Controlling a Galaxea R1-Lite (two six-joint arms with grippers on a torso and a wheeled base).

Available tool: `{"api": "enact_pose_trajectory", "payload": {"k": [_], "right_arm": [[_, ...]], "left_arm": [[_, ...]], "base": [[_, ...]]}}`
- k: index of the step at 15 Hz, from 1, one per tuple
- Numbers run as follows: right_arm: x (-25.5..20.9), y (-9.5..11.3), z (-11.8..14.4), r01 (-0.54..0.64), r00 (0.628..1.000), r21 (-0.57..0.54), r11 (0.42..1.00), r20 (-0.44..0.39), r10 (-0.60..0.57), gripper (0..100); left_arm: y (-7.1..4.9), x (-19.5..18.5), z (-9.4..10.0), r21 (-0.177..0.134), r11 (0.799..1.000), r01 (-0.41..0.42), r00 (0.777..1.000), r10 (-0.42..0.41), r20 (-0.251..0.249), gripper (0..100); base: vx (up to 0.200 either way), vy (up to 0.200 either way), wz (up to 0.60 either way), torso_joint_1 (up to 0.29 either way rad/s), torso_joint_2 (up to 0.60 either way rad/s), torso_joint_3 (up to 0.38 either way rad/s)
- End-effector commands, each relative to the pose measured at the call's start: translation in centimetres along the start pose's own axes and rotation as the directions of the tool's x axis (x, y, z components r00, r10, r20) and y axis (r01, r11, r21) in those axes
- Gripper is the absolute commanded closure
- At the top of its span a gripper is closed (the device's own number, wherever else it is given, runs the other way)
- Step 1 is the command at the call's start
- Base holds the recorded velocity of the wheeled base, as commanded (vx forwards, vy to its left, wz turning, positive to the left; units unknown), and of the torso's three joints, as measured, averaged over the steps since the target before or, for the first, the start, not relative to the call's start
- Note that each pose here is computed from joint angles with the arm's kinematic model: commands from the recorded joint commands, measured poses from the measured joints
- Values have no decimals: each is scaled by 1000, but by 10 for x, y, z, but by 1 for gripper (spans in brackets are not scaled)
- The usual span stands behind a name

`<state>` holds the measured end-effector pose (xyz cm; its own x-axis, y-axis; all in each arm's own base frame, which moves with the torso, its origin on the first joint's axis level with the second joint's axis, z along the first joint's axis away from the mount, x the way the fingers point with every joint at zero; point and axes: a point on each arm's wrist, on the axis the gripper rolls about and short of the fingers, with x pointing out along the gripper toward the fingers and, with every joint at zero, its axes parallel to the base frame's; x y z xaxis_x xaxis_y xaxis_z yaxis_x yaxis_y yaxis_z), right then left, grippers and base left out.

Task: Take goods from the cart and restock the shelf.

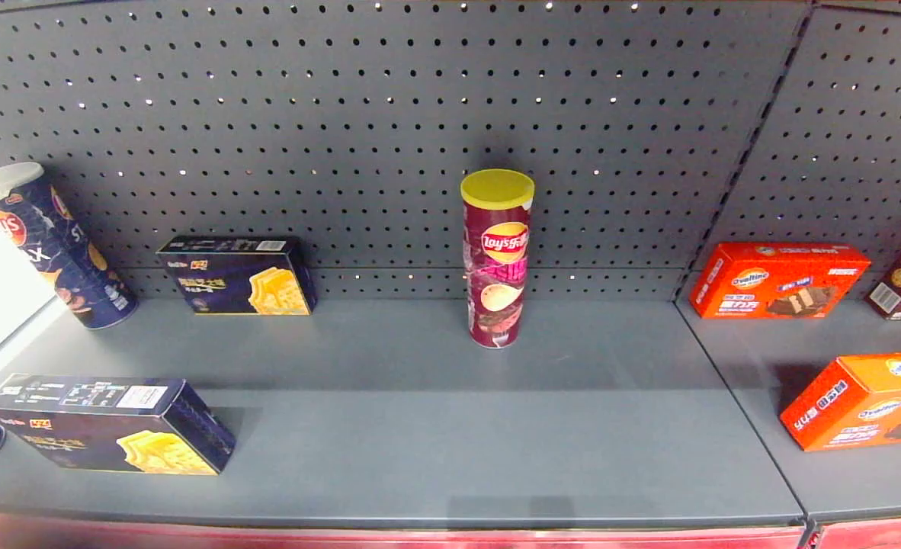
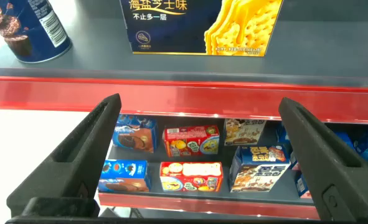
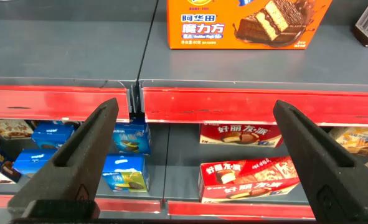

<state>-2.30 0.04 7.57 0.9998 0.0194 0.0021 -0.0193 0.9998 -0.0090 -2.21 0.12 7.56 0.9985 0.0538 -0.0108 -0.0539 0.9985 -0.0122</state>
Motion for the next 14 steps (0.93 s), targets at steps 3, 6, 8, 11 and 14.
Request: {"api": "enact_pose_trajectory", "payload": {"k": [3,6,8,11,14], "right_arm": [[0,0,0,-1,1000,0,1000,-2,1,0],[0,0,0,-1,1000,-2,1000,-1,1,0],[0,0,0,-1,1000,-2,1000,-1,1,0],[0,0,0,-2,1000,-3,1000,1,2,0],[0,0,0,-1,1000,-2,1000,-1,1,0]], "left_arm": [[0,0,0,-3,1000,2,1000,-2,0,0],[-1,0,1,7,999,54,999,-54,-5,0],[-1,0,0,4,999,46,999,-46,0,0],[-1,0,0,2,999,35,999,-35,0,0],[-1,0,0,4,999,38,999,-38,0,0]], "base": [[0,0,0,0,0,0],[0,0,0,0,0,0],[0,0,0,0,0,0],[0,0,200,2,1,-1],[0,0,600,1,-1,2]]}}
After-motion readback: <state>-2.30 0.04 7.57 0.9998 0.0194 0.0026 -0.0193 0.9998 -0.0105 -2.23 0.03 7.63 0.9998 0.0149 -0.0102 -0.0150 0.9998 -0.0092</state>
